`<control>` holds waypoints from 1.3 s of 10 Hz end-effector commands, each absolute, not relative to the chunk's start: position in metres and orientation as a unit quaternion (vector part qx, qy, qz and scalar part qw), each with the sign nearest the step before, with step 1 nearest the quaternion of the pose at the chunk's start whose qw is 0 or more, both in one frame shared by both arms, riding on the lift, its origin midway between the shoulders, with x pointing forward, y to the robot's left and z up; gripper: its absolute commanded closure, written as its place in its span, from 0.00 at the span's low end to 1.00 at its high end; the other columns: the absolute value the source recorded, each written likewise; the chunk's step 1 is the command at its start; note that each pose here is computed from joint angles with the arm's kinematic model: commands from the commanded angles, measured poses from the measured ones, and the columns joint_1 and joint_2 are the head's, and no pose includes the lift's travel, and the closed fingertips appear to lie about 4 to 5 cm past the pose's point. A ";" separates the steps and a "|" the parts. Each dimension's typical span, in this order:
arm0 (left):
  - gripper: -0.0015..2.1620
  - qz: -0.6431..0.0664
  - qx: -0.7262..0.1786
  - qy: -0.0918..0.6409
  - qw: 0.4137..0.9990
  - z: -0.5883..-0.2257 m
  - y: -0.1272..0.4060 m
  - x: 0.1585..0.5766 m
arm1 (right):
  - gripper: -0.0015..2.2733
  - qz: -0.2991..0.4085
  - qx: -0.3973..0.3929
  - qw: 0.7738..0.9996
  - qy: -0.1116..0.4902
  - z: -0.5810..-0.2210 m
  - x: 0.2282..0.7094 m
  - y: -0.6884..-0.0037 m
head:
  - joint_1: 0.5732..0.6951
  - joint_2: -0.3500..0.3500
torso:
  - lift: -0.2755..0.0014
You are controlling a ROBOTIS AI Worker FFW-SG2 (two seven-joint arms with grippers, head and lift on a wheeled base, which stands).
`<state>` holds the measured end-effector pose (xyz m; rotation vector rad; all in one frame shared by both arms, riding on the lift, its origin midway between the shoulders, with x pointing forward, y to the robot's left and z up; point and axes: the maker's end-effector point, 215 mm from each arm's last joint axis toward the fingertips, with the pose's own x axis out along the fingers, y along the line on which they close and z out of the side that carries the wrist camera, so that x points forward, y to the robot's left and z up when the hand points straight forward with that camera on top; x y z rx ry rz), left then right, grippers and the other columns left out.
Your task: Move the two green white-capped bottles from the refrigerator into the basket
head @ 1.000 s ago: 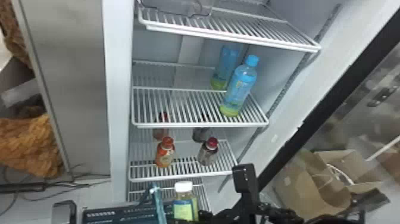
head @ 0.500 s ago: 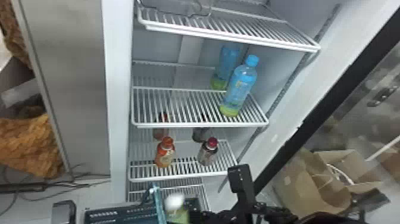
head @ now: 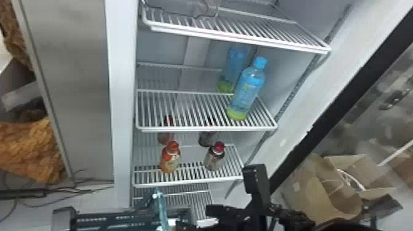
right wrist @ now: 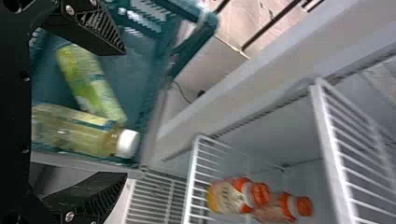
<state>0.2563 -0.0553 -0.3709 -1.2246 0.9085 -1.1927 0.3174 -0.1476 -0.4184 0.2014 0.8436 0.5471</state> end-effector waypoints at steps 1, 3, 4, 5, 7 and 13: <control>0.54 -0.508 -0.521 0.387 0.567 -0.371 -0.055 0.256 | 0.04 0.238 0.074 0.901 0.355 -0.392 0.331 -0.160 | 1.00 0.00 | 0.98; 0.54 -0.508 -0.521 0.386 0.567 -0.371 -0.056 0.256 | 0.04 0.187 0.045 0.939 0.285 -0.355 0.351 -0.192 | 1.00 0.00 | 0.98; 0.54 -0.508 -0.521 0.387 0.566 -0.371 -0.056 0.256 | 0.05 0.168 0.032 0.953 0.251 -0.340 0.361 -0.207 | 1.00 0.00 | 0.98; 0.54 -0.508 -0.521 0.387 0.566 -0.371 -0.056 0.256 | 0.05 0.156 0.023 0.962 0.222 -0.329 0.371 -0.217 | 1.00 0.00 | 0.98; 0.54 -0.510 -0.520 0.387 0.565 -0.370 -0.057 0.255 | 0.05 0.137 0.014 0.978 0.160 -0.310 0.387 -0.235 | 1.00 0.00 | 0.98; 0.54 -0.510 -0.521 0.387 0.565 -0.370 -0.058 0.255 | 0.05 0.109 0.022 0.994 0.019 -0.280 0.402 -0.259 | 1.00 0.00 | 0.98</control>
